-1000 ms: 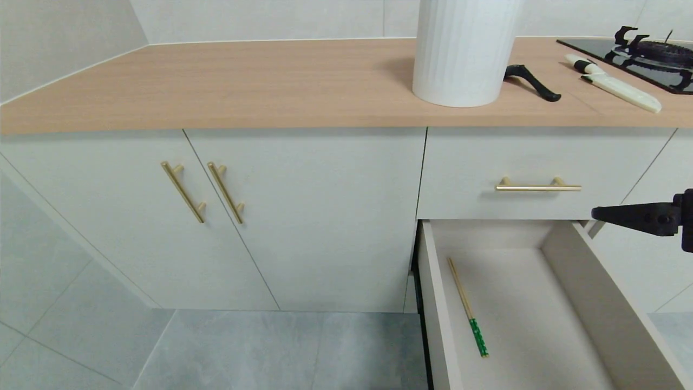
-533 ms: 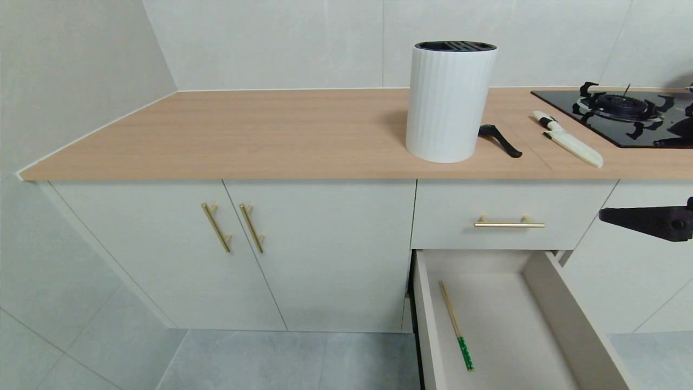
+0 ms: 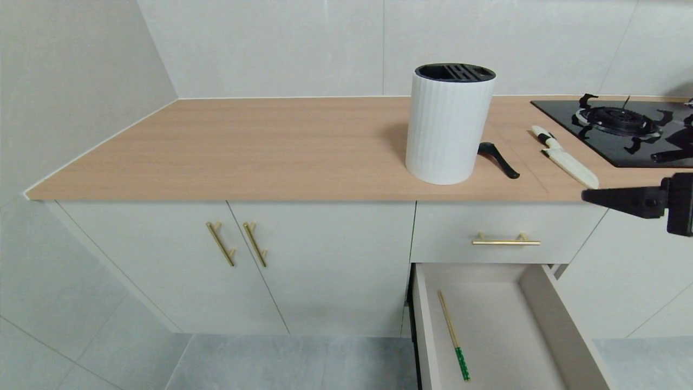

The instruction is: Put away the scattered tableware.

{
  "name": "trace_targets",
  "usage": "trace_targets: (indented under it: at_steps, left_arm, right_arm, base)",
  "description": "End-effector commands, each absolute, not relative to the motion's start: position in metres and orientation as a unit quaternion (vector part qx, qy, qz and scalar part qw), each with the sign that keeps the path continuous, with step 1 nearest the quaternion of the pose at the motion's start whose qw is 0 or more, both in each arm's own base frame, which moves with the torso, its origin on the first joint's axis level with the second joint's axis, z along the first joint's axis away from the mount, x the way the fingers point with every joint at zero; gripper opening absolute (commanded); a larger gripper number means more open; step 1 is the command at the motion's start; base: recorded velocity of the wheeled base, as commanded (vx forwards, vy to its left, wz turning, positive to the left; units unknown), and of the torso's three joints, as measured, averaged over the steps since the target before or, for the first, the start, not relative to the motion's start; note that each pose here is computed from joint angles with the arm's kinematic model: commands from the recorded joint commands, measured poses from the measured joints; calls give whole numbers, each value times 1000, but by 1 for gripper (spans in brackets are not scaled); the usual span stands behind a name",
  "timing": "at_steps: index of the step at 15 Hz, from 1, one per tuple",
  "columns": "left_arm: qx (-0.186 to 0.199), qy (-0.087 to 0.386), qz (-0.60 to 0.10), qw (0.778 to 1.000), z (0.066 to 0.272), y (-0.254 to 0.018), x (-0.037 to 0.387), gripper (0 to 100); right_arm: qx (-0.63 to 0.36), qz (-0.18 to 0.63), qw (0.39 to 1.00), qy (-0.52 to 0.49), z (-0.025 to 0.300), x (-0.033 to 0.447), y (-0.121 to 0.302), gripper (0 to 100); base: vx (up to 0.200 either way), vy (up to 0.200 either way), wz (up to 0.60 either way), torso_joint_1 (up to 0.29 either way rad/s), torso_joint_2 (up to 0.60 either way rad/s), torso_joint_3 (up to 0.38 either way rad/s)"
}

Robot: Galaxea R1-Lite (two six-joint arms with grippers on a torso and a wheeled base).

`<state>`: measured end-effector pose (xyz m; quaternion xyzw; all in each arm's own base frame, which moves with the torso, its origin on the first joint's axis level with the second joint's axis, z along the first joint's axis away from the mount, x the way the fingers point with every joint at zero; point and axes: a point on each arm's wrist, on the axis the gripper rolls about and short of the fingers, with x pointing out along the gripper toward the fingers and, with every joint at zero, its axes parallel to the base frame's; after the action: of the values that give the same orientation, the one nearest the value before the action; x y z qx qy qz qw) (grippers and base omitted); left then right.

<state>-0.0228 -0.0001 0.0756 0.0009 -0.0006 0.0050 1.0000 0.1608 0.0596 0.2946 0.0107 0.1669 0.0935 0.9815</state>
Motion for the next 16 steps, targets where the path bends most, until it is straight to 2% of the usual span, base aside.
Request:
trace_targets:
  at_steps: [1, 3, 6, 9, 11, 16]
  left_arm:
    - [1, 0, 5, 1000, 76, 0, -23, 100]
    - [1, 0, 5, 1000, 76, 0, -23, 100]
    - [1, -1, 5, 1000, 76, 0, -23, 100]
    - [1, 0, 5, 1000, 76, 0, -23, 100]
    - [1, 0, 5, 1000, 76, 0, -23, 100]
    - [1, 0, 5, 1000, 76, 0, -23, 100]
  right_arm:
    - [-12, 106, 984, 139, 288, 219, 59, 100]
    - [-16, 143, 981, 129, 289, 257, 57, 100]
    - [-51, 137, 981, 130, 284, 296, 58, 100]
    - [-55, 128, 979, 150, 264, 318, 56, 100]
    - [-49, 108, 985, 127, 260, 335, 44, 100]
    - [-50, 98, 987, 113, 227, 372, 49, 100]
  base:
    - [0, 0, 0, 0, 0, 0]
    - [0, 0, 0, 0, 0, 0]
    - [0, 0, 0, 0, 0, 0]
    - [0, 0, 0, 0, 0, 0]
    - [0, 0, 0, 0, 0, 0]
    - [0, 0, 0, 0, 0, 0]
